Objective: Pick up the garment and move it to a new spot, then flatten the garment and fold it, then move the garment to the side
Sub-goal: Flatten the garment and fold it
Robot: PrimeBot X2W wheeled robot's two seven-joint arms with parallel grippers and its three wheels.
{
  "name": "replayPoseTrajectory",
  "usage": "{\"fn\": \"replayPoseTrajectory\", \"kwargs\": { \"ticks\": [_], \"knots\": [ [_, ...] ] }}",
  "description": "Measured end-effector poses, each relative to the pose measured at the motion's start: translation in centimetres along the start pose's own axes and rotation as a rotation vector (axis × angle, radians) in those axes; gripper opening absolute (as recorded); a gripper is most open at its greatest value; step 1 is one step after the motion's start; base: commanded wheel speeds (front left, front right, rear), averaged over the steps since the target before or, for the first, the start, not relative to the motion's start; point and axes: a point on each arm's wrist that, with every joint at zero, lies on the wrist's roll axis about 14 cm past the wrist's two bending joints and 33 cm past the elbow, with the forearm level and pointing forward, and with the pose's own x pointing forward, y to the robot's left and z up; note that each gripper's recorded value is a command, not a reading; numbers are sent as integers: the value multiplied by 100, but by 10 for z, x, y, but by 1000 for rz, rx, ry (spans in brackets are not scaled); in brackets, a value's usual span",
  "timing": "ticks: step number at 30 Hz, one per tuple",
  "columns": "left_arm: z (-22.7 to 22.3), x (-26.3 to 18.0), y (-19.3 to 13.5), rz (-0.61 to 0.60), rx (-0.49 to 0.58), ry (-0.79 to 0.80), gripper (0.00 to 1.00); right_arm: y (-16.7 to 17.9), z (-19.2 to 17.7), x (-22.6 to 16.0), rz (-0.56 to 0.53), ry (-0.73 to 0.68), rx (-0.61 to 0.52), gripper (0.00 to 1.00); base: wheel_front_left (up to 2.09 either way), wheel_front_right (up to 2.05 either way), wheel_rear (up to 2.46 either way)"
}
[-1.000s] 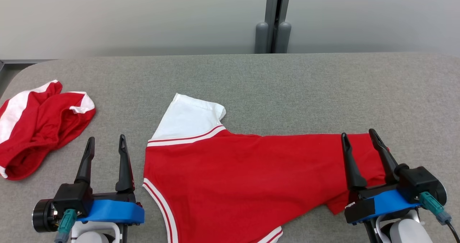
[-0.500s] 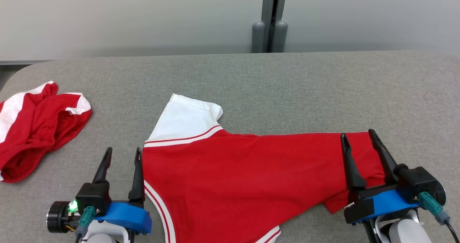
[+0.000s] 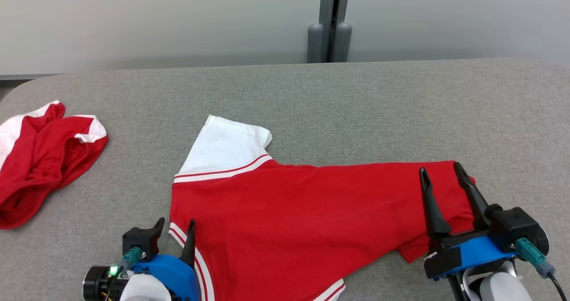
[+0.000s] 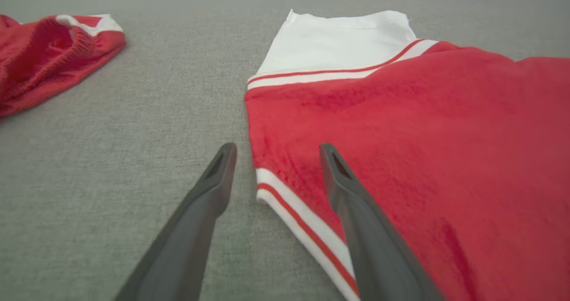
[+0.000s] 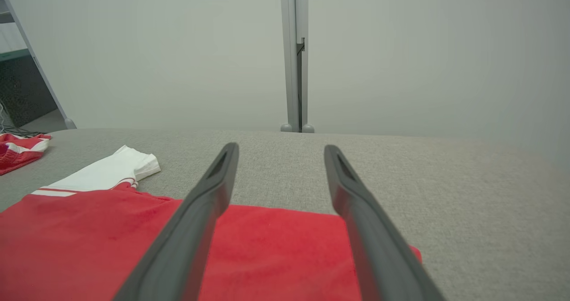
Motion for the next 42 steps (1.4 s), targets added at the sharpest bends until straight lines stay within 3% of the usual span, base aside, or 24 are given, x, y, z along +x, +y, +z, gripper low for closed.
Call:
{"fn": "replayPoseTrajectory", "kwargs": {
  "ticks": [11,12,13,14,20,31,42],
  "knots": [
    [-26,6,-10,-35,-33,131,100,-3,-3,0,-9,9,3,100,0,0,0],
    [-26,8,-10,-37,-34,132,75,-4,-3,1,-10,7,3,100,0,0,0],
    [-26,9,-10,-40,-32,134,42,-4,-3,1,-10,7,3,100,0,0,0],
    [-25,10,-10,-43,-29,133,2,-4,-2,2,-10,6,4,100,0,0,0],
    [-5,21,-11,-70,6,61,0,-4,-2,4,-11,3,6,100,0,0,0],
    [115,80,5,-93,148,-241,0,-18,-16,19,-41,27,-4,100,0,0,0],
    [159,147,9,-114,198,-301,0,-60,-32,25,-148,61,-34,100,0,0,0]
  ]
}}
